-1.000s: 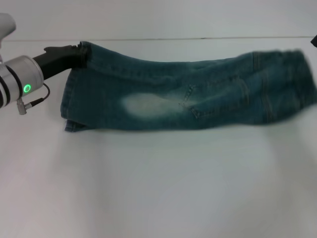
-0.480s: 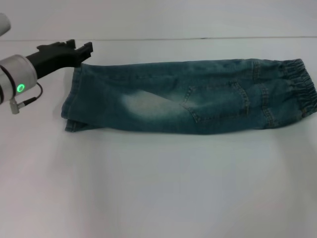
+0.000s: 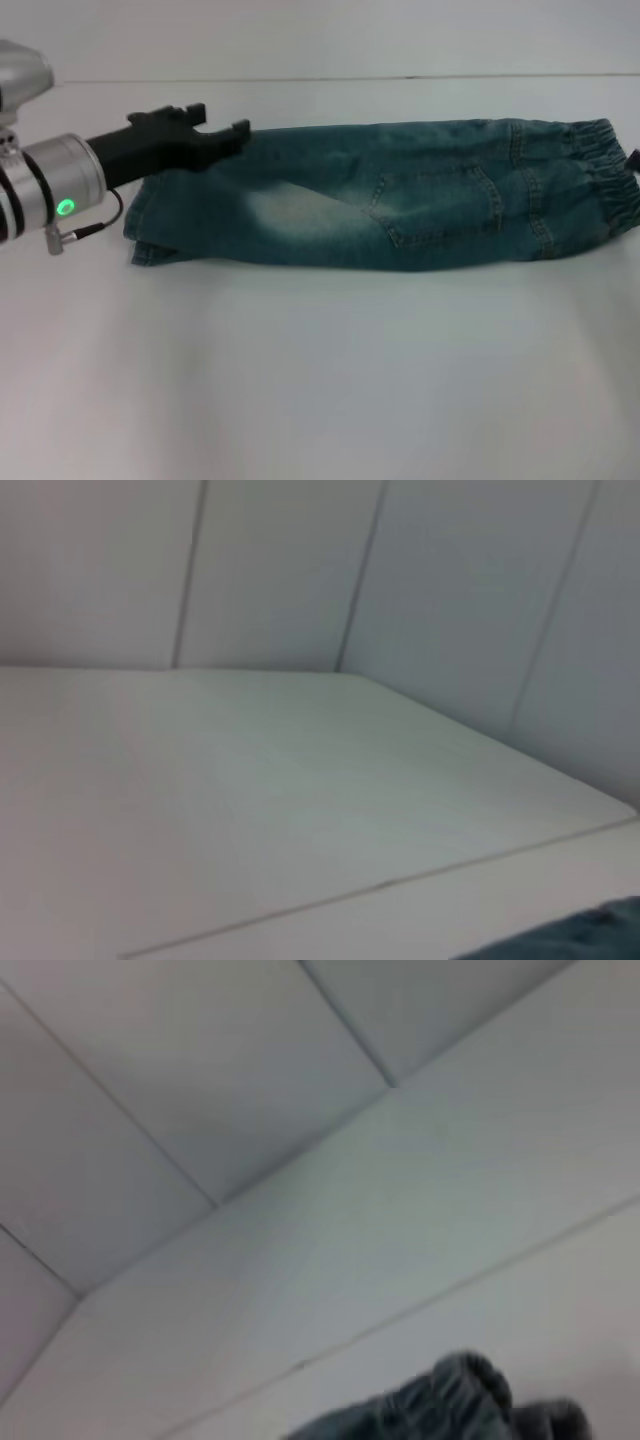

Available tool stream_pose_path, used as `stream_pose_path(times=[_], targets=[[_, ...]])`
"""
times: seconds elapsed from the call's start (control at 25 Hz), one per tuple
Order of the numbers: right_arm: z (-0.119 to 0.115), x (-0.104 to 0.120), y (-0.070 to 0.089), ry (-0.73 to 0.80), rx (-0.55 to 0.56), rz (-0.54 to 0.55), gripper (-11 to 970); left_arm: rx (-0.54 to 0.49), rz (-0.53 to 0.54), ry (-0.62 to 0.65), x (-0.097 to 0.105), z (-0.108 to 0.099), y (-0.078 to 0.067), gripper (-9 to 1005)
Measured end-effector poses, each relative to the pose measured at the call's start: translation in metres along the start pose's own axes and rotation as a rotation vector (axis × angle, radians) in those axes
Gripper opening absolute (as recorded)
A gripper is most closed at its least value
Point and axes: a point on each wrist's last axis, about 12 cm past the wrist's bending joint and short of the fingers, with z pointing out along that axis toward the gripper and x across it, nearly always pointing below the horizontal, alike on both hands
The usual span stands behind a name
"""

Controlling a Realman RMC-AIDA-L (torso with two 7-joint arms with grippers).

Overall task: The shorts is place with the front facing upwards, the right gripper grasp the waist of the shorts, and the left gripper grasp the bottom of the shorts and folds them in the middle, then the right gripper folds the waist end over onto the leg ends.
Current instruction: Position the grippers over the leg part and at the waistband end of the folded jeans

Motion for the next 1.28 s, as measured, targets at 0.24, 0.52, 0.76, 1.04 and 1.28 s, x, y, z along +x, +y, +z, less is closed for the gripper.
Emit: stream_pose_path(times=[0.24,0.52,0.76,1.04,1.28], targets=[[0.007,0.008,-0.005,0.025,0.052,0.014,685,0.021,0.014,0.025,0.003,0.005,-0.006,726],[0.023,0.005,-0.002,0.06,0.089,-0.019,685,0.021,0.011,0.027,0.005,0.005,-0.006,723],[0.04,0.004,0.002,0.102,0.111,-0.051,686,0.029,0.01,0.031,0.006,0.005,-0.008,723],[0.05,0.002,0.008,0.126,0.102,-0.05,673,0.034,0.011,0.033,0.006,0.006,-0.008,724],[0.054,0.0,0.012,0.199,0.087,-0.092,539,0.036,0.012,0.032,0.006,0.006,-0.009,724]])
